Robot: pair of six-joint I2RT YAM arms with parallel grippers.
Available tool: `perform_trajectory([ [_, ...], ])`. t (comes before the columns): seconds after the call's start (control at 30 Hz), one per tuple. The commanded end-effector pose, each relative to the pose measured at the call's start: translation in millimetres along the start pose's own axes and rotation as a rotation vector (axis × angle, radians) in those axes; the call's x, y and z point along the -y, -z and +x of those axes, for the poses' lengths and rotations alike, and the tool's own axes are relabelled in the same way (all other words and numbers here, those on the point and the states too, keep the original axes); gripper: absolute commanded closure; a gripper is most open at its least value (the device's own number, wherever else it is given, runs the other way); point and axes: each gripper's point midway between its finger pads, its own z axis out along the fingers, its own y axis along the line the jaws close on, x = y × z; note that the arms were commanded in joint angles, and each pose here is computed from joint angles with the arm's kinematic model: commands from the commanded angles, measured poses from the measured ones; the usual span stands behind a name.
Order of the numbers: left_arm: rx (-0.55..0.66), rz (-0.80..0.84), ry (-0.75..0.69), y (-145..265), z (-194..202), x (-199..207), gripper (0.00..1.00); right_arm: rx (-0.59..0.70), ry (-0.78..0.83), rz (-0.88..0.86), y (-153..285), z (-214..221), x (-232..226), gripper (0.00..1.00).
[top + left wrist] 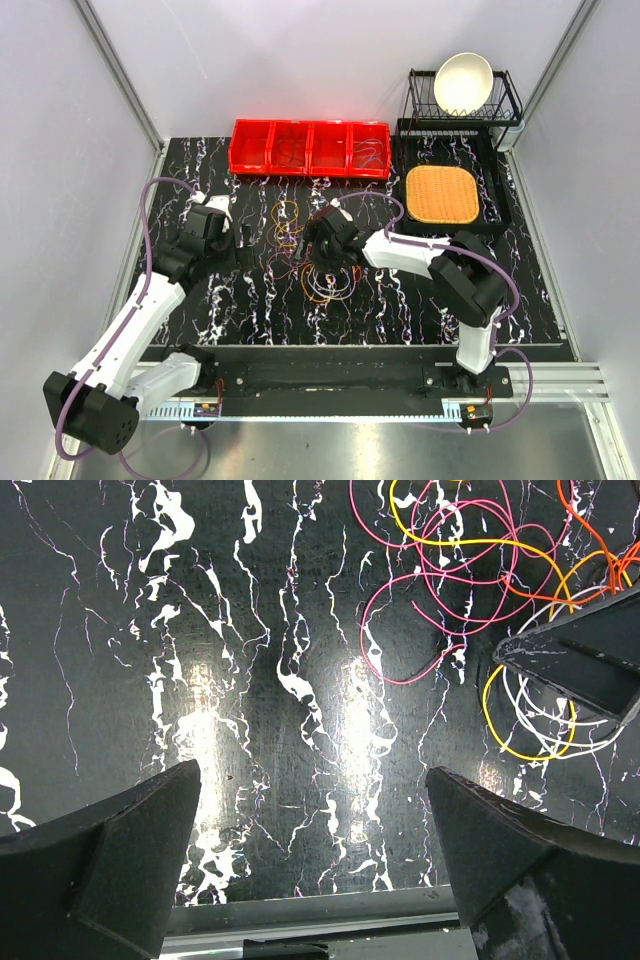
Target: Untangle the cables
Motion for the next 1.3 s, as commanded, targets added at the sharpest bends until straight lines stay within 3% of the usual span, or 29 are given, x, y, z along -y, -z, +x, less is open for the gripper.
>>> perform_trajectory([
  [0.0,0.075,0.012,-0.002,4.6,-16.1,2.9,0.01,0.034,-0.035,-0.046,-3.6,-7.9,-11.5,0.21],
  [0.3,0.073,0.008,-0.003,3.9,-15.8,3.0,0.01,0.047,-0.062,-0.026,-11.9,-9.8,-4.6,0.26],
  [0.63,0.069,0.009,-0.006,3.0,-14.6,3.5,0.01,0.048,-0.080,-0.010,-18.8,-7.6,2.2,0.43],
  [0.93,0.064,0.008,-0.007,2.1,-13.6,3.7,0.01,0.087,-0.073,0.011,-26.1,-15.5,5.1,0.69],
  [0.97,0.064,0.008,-0.007,2.1,-13.6,3.7,0.01,0.093,-0.074,0.014,-27.0,-16.7,5.3,0.79],
  [1.1,0.065,0.007,-0.009,2.0,-13.7,3.4,0.01,0.115,-0.071,0.025,-32.0,-22.2,6.5,1.00],
  [1.27,0.064,0.005,-0.011,1.4,-13.6,3.9,0.01,0.130,-0.033,-0.001,-21.6,-28.2,-4.1,1.00],
])
